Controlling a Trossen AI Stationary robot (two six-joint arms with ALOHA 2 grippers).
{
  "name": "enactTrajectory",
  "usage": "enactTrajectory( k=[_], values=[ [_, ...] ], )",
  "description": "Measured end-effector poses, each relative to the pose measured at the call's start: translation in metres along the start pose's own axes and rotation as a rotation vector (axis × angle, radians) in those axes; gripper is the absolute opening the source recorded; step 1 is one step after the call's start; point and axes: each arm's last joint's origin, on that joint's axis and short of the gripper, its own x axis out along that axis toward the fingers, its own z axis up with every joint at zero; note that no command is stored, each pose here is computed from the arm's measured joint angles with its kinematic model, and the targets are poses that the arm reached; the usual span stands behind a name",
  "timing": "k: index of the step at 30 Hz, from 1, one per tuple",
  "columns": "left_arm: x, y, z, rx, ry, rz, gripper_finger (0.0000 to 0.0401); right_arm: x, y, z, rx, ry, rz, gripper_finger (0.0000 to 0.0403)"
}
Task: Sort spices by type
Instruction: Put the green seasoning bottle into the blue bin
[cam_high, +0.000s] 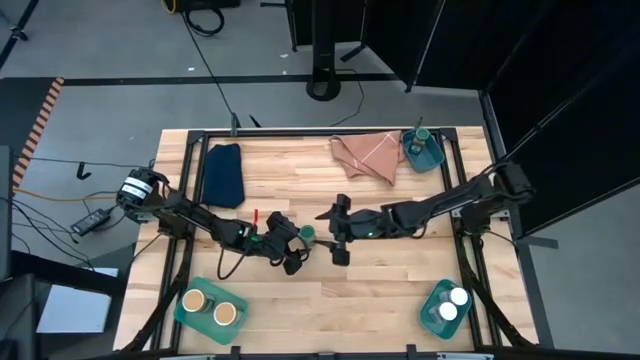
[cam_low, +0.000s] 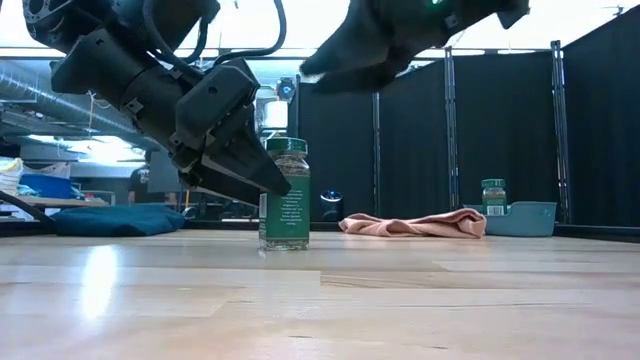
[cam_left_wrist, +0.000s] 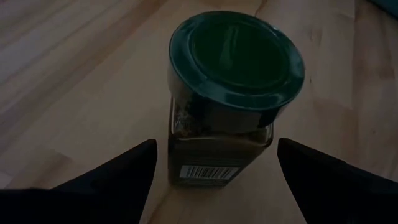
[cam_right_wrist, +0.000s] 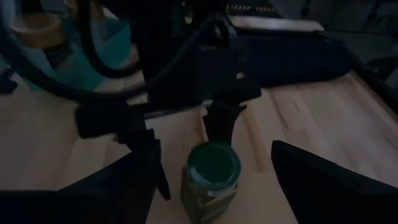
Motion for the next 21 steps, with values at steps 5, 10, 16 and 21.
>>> enactTrajectory(
  k=[5,10,16,21],
  values=[
    [0.0,0.0,0.0,-0.001,-0.001,-0.001,0.0339,0.017,-0.004,-0.006,0.001,0.037,-0.002,0.0314],
    [0.0,0.0,0.0,-0.003,-0.003,-0.002,0.0339,0.03,-0.007,-0.016,-0.003,0.064,0.005,0.0322],
    [0.0,0.0,0.001,-0.005,-0.007,-0.004,0.0339,0.033,-0.013,-0.015,0.002,0.052,-0.008,0.0327],
    [0.0,-0.001,0.001,-0.006,-0.008,-0.005,0.0339,0.037,-0.017,-0.016,0.0,0.045,0.038,0.0324]
  ],
)
